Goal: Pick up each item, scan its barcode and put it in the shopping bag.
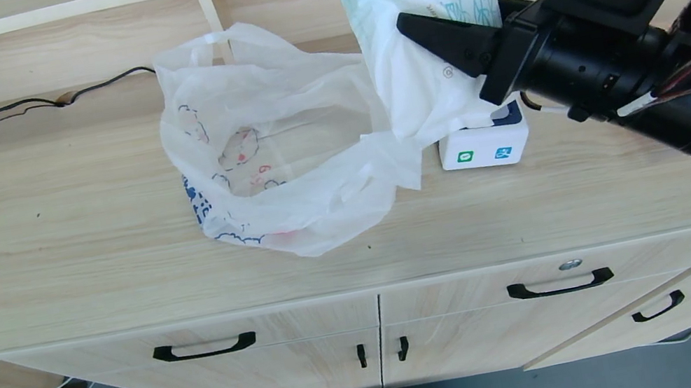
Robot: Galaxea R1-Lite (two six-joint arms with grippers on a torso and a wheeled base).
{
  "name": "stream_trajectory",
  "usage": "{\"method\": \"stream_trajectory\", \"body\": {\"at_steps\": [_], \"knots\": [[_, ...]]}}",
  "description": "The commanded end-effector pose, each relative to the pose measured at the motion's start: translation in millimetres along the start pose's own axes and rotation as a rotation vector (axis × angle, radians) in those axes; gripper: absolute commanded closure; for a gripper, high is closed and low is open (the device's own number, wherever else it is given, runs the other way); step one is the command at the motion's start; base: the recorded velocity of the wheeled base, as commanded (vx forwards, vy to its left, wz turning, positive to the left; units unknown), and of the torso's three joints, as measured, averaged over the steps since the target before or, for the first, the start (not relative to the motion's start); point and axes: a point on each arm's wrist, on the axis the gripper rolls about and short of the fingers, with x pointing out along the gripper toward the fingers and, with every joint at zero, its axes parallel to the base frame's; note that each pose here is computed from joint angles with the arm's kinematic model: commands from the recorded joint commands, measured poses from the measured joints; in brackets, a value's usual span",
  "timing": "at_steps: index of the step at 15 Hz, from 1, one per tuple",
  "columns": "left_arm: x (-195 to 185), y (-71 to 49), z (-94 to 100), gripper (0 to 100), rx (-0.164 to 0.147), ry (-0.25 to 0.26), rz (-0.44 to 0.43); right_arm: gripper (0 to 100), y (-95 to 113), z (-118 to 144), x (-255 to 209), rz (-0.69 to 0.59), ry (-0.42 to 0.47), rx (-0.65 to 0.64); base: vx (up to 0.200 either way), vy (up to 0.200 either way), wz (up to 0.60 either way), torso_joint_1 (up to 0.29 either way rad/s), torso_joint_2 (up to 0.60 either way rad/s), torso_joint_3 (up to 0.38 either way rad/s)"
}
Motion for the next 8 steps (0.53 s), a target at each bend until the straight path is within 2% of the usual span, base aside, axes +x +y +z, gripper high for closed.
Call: {"method": "stream_trajectory", "body": {"at_steps": [1, 4, 6, 8], "knots": [[0.0, 0.0, 0.1, 0, -0.001, -0.001, 0.000, 100, 7.3, -1.9, -4.2, 0.018, 0.012, 0.009, 0.000, 0.000, 0.00, 0.000, 0.00, 0.000], [0.0, 0.0, 0.1, 0, -0.001, -0.001, 0.000, 100, 5.4, -2.4, -3.8, 0.016, 0.012, 0.005, 0.000, 0.000, 0.00, 0.000, 0.00, 0.000], [0.0, 0.0, 0.1, 0, -0.001, -0.001, 0.000, 100, 4.2, -0.8, -4.9, 0.008, 0.008, 0.001, 0.000, 0.000, 0.60, 0.002, 0.00, 0.000], [0.0, 0.0, 0.1, 0, -0.001, -0.001, 0.000, 100, -1.1, -1.2, -6.4, -0.009, 0.011, -0.004, 0.000, 0.000, 0.00, 0.000, 0.00, 0.000]]}}
